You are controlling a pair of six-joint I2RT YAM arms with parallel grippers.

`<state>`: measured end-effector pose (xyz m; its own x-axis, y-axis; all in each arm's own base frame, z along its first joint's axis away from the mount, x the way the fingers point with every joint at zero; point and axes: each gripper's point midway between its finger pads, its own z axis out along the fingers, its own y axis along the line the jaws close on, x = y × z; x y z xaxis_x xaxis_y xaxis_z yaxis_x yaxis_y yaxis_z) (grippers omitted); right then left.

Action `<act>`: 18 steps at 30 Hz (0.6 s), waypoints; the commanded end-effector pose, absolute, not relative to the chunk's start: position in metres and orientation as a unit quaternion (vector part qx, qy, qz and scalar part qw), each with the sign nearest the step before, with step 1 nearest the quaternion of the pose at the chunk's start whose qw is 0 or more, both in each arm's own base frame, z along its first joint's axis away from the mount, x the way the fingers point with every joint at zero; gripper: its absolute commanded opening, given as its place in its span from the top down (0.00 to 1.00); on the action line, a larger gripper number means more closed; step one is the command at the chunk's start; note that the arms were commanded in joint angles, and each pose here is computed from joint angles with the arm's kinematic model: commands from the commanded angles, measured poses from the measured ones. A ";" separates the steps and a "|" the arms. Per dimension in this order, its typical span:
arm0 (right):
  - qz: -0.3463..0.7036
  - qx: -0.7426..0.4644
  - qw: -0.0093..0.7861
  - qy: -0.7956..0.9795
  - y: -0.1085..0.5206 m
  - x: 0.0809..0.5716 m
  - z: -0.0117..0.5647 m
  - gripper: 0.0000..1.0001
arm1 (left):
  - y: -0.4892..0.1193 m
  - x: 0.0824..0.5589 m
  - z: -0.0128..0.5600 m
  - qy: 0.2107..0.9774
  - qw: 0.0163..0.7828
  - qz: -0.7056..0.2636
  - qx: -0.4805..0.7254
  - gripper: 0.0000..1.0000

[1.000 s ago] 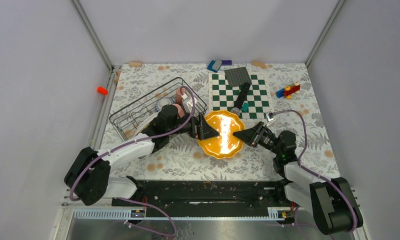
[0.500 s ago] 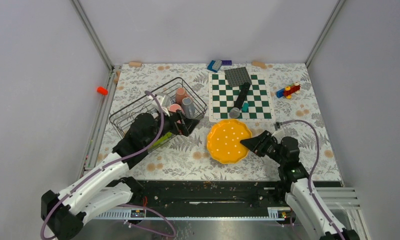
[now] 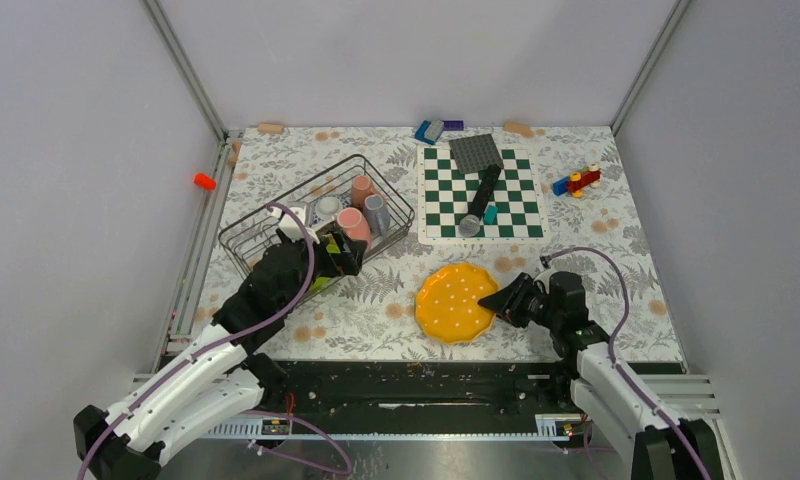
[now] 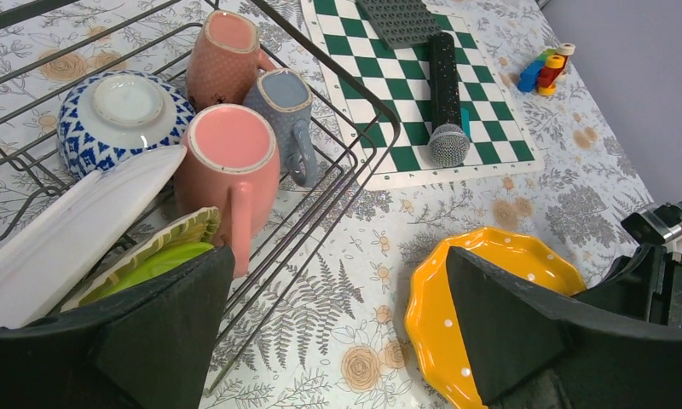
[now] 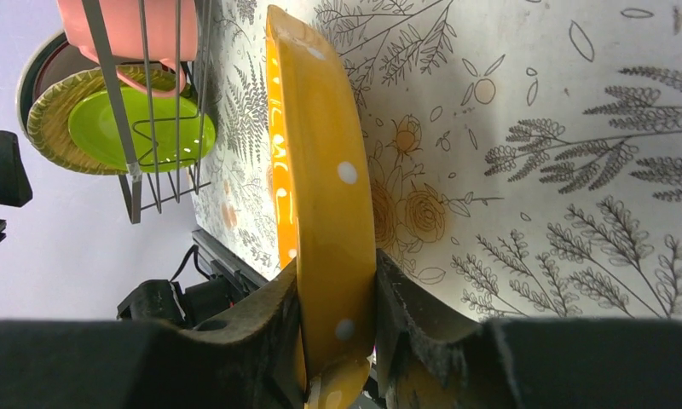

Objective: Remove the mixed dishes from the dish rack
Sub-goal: Place the plate at the center of the board.

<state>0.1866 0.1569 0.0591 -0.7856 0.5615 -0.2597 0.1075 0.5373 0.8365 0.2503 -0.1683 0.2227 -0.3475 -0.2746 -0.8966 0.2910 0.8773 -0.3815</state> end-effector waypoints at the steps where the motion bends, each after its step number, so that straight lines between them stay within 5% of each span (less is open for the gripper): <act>1: 0.497 0.150 0.295 0.802 0.173 0.204 0.094 1.00 | -0.167 0.257 0.235 0.771 0.591 -0.237 0.013 0.01; 7: 0.445 0.176 0.285 0.830 0.162 0.208 0.065 0.81 | -0.178 0.260 0.255 0.756 0.603 -0.252 0.033 0.01; 12: 0.410 0.189 0.283 0.846 0.153 0.208 0.049 0.51 | -0.177 0.264 0.266 0.752 0.612 -0.241 0.042 0.01; 18: 0.361 0.192 0.298 0.862 0.138 0.210 0.045 0.29 | -0.181 0.277 0.313 0.725 0.648 -0.217 0.079 0.01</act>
<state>0.1936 0.1469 0.0299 -0.7871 0.5514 -0.2765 0.1598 0.6153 0.7719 0.2650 -0.1757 0.2476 -0.2981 -0.1712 -0.9390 0.3420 0.8993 -0.2726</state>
